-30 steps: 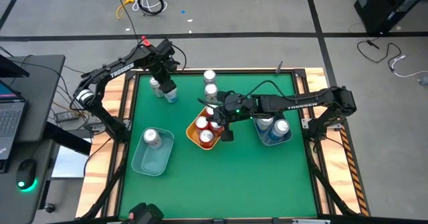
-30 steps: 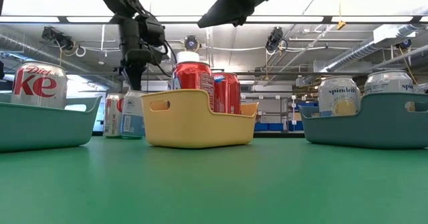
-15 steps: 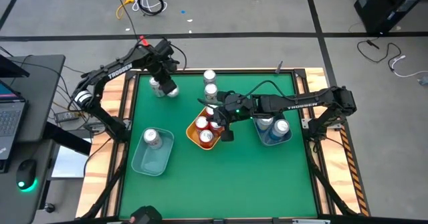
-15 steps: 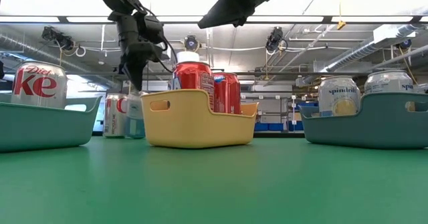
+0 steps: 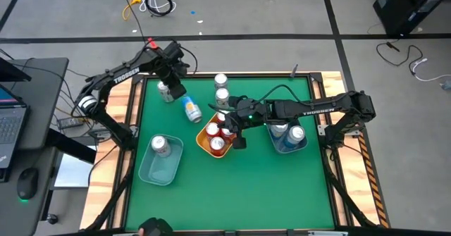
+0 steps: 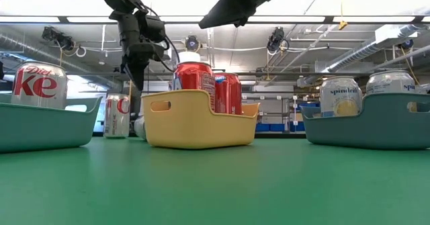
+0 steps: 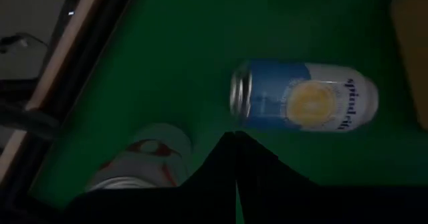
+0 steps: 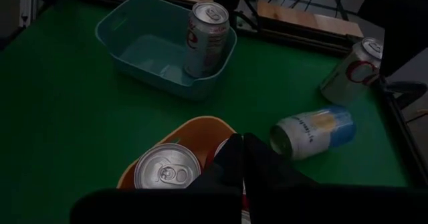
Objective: Sort soda cans
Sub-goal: Put the blue and white soda can into the blue bin
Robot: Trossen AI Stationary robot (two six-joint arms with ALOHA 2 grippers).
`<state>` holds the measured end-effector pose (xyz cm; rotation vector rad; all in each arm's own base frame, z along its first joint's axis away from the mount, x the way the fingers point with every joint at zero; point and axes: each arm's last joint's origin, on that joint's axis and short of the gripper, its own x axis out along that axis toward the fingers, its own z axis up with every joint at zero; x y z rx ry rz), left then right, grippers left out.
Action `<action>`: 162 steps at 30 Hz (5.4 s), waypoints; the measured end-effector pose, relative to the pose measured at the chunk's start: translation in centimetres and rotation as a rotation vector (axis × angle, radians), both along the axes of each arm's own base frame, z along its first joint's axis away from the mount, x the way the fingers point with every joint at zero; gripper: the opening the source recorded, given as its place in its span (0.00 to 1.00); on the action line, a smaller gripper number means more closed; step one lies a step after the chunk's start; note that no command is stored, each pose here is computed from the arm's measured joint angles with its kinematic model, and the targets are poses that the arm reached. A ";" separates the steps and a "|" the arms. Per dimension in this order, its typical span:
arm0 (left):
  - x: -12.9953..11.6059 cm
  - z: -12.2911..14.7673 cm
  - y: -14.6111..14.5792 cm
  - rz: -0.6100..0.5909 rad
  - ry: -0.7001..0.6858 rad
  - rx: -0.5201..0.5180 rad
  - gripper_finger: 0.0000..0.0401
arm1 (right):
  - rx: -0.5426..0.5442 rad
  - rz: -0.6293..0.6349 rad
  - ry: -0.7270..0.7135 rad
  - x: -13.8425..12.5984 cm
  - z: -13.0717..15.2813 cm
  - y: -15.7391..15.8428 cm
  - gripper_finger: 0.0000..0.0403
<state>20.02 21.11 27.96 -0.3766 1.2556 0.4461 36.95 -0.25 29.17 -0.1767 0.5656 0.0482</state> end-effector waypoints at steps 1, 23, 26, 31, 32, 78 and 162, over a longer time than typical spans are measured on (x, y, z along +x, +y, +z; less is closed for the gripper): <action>0.1 0.0 -0.2 -0.010 -0.004 -0.010 0.00 | 0.000 0.000 0.000 0.0 0.0 0.0 0.00; 5.9 -3.4 -9.8 -1.102 0.090 0.127 0.01 | -0.001 0.001 0.035 -0.2 -0.3 0.0 0.00; 6.4 -4.0 -10.0 -1.062 0.106 0.189 0.04 | 0.001 -0.001 0.046 -0.2 -0.4 0.0 0.00; 6.8 -4.4 -10.2 -1.010 0.119 0.251 0.18 | 0.001 -0.001 0.058 -0.3 -0.5 0.0 0.00; 6.8 -4.4 -10.2 -1.001 0.134 0.264 0.22 | 0.001 -0.001 0.059 -0.3 -0.5 0.0 0.00; 9.1 -9.4 -8.0 -1.067 0.310 0.279 0.66 | -0.002 0.070 0.120 -0.7 -1.0 0.2 0.00; -11.5 9.1 -16.5 -0.233 -0.891 0.583 0.00 | 0.125 -0.252 0.237 18.1 -9.6 -4.5 0.85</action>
